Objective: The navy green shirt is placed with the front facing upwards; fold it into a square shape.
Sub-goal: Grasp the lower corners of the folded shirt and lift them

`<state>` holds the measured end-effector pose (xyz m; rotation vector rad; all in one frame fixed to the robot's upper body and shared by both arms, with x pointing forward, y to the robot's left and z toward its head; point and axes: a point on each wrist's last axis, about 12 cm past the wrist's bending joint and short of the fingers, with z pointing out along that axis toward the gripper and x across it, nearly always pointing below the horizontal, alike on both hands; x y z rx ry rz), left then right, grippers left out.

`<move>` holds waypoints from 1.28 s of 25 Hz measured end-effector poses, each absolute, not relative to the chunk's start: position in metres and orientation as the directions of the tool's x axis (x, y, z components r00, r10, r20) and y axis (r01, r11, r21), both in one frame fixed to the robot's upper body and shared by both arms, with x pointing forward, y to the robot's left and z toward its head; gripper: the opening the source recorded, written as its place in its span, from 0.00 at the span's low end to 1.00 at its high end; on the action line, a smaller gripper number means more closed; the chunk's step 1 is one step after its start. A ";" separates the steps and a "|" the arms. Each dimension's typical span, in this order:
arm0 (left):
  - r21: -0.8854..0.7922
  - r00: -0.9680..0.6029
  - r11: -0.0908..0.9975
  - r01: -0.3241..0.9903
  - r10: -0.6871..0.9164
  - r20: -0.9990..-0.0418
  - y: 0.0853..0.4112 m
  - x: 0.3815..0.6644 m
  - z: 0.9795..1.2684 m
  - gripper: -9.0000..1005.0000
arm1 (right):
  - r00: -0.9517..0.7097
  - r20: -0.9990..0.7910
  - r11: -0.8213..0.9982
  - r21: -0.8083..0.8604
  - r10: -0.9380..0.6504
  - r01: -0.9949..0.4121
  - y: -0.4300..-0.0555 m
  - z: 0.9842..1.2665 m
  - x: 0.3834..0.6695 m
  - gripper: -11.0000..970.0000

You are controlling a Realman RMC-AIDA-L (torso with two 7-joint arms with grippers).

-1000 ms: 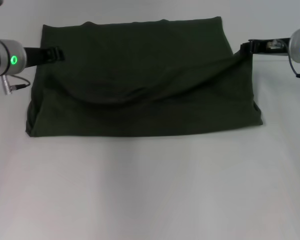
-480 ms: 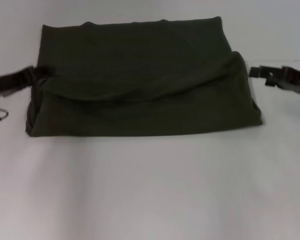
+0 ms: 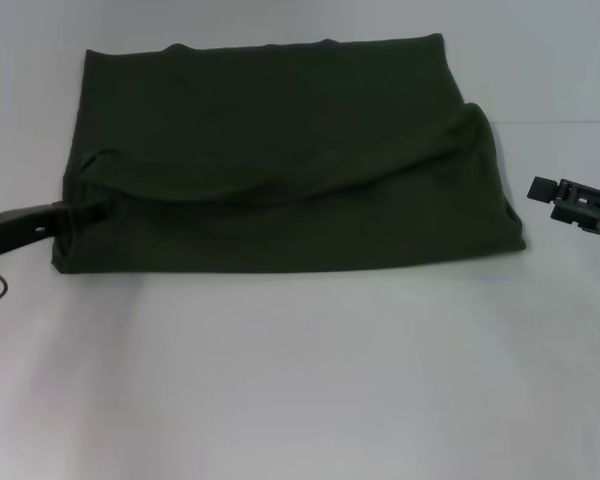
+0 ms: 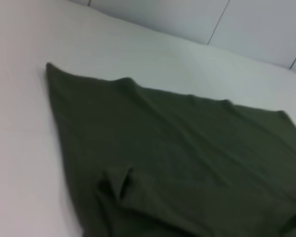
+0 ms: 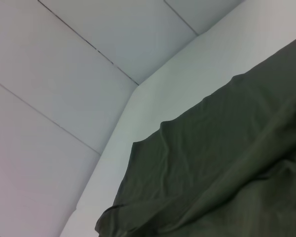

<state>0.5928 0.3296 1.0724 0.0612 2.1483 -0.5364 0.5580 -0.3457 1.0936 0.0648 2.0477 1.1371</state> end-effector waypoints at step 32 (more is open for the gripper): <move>-0.504 -0.699 0.860 0.075 -0.315 -0.642 0.331 0.583 1.053 0.73 | -0.685 -0.602 0.597 0.745 0.411 -0.297 -0.350 1.095 0.559 0.96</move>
